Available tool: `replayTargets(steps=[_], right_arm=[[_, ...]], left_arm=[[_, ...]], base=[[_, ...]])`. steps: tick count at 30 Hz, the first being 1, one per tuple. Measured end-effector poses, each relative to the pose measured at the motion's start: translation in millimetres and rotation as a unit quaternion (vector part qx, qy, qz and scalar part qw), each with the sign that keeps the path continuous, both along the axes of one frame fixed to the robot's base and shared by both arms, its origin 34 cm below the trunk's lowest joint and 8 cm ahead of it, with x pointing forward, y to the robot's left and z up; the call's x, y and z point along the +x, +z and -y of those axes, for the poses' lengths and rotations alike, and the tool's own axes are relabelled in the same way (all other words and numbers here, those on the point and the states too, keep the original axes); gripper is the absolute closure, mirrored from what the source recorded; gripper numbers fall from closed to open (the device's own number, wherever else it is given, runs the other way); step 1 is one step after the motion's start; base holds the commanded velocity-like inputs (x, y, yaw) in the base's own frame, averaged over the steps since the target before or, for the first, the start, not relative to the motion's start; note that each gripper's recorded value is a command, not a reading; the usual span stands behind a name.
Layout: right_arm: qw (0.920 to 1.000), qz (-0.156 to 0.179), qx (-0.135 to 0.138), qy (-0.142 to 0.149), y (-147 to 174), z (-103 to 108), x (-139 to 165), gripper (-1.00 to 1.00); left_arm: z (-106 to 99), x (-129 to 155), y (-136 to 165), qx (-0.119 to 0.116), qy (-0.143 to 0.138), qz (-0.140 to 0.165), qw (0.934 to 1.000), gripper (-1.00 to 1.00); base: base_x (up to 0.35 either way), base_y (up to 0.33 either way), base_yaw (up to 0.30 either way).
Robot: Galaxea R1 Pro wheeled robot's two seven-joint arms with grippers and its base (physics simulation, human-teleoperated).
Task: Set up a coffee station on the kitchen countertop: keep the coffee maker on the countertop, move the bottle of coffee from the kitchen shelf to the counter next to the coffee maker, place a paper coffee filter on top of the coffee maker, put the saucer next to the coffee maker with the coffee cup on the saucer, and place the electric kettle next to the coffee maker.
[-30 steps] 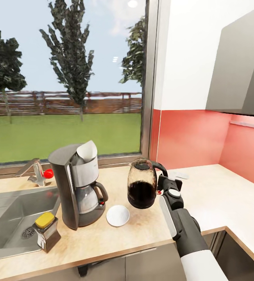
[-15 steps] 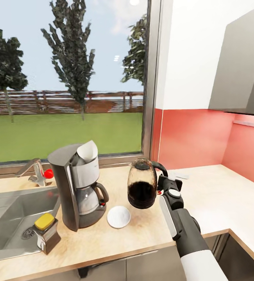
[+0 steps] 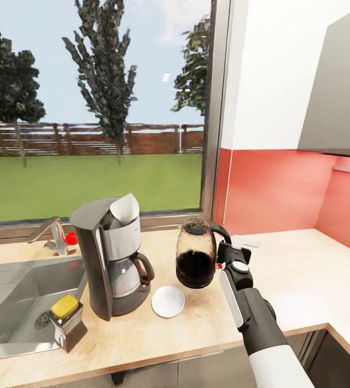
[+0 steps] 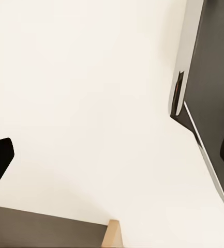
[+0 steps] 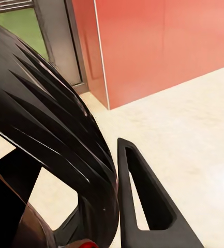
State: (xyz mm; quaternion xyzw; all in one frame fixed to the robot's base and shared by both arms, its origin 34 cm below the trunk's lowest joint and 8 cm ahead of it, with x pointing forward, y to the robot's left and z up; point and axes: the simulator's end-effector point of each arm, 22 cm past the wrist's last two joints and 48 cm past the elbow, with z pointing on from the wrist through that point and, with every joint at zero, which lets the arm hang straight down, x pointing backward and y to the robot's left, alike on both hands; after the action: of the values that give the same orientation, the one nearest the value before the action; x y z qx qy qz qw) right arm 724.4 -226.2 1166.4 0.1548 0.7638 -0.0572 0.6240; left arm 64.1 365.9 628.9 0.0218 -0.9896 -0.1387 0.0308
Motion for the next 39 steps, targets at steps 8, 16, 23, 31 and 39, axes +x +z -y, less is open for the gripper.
replayTargets(steps=[8,16,23,31,39], right_arm=[[1.0,-0.005,0.0,-0.001,-6.1,0.6,1.5,1.0],[1.0,-0.007,0.0,-0.001,-8.8,0.8,2.2,1.0],[1.0,-0.007,0.0,-0.001,-9.0,0.8,2.0,1.0],[0.9999,-0.011,0.0,-0.001,-13.7,0.8,3.5,1.0],[0.9999,-0.013,0.0,-0.001,-15.9,0.8,3.9,1.0]], left_arm=[[-0.2,-3.2,0.5,0.0,0.0,-0.004,1.0,-1.0],[0.2,-4.8,0.7,0.0,0.0,-0.007,1.0,-1.0],[1.0,-5.3,0.6,-0.001,0.0,-0.007,1.0,-1.0],[0.3,-7.6,1.0,0.0,0.0,-0.01,0.9999,-1.0],[0.3,-8.9,1.2,0.0,0.0,-0.012,0.9999,-1.0]], base=[[0.015,0.0,0.144],[0.142,0.0,0.042],[0.11,0.0,0.0],[0.055,0.0,0.076],[0.0,0.0,0.049]])
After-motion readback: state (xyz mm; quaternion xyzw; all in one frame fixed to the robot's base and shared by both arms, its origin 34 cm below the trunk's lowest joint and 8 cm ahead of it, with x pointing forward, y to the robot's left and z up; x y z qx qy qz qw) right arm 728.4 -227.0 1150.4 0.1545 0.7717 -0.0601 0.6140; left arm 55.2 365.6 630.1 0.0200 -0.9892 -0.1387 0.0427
